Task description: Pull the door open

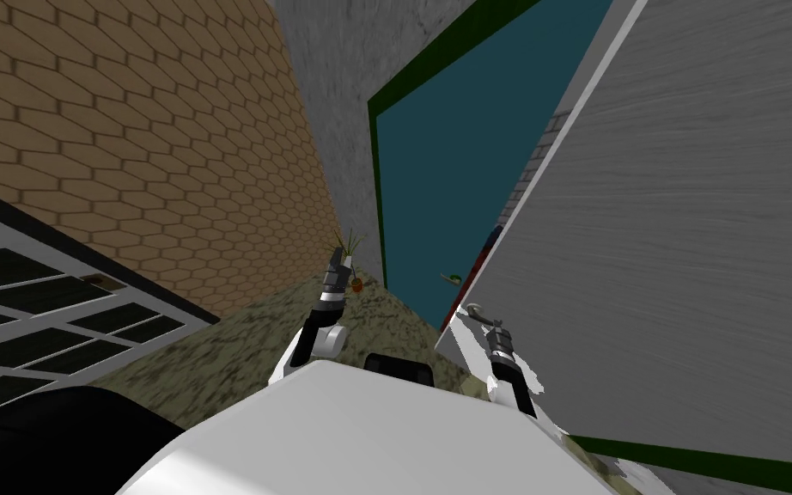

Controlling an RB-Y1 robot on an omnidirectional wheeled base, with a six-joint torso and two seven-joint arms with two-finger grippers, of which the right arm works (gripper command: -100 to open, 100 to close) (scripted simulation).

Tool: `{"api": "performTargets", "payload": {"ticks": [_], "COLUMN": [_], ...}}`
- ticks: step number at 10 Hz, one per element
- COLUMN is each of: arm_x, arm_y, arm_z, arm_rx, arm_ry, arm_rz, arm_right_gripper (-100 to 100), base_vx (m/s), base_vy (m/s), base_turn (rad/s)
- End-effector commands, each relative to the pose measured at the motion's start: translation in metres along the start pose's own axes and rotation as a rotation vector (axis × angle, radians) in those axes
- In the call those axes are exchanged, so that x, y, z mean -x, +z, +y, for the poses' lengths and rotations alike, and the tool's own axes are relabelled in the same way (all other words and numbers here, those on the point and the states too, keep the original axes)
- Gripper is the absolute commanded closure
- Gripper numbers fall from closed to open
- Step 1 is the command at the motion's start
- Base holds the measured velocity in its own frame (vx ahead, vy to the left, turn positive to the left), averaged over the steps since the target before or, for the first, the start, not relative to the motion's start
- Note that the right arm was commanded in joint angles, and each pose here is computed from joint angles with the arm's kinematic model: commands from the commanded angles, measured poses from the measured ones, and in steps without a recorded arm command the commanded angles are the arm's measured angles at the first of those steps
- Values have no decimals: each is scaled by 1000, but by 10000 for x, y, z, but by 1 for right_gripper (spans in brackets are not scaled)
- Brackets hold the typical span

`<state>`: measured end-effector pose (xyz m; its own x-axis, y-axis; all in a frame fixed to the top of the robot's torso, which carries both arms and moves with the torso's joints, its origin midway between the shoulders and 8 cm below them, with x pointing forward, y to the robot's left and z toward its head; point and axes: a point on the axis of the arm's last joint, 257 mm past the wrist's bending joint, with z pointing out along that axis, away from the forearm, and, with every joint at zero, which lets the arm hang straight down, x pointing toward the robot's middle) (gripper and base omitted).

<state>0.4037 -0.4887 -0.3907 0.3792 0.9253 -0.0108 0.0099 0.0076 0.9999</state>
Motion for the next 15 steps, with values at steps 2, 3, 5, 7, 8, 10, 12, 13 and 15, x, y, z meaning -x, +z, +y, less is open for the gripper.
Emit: {"api": "performTargets", "payload": {"ticks": [2, 3, 5, 7, 8, 10, 12, 13, 15], "arm_x": [-31, -21, -38, -68, -84, -114, -137, -137, -36], "arm_y": [31, 12, -8, -42, -61, -98, -128, -128, -134], "arm_z": [-14, -12, -8, -4, -4, -4, -7, -7, -7], "arm_rx": [1, 4, 6, 8, 8, 8, 7, 7, 4], "arm_ry": [0, 0, 1, 3, 5, 8, 10, 10, 4], "arm_rz": [4, 15, 34, 66, 82, 113, 136, 136, 121], "arm_right_gripper": [100, 100, 100, 100, 100, 100, 100, 100, 100], "base_vx": [-9, -113, -168, -231, -210, -190, -203, -116, -31], "base_vy": [-12, 10, 15, 2, -2, -40, -52, 7, 16], "base_turn": [-25, 72, 86, 171, 137, 132, 125, 22, -27]}}
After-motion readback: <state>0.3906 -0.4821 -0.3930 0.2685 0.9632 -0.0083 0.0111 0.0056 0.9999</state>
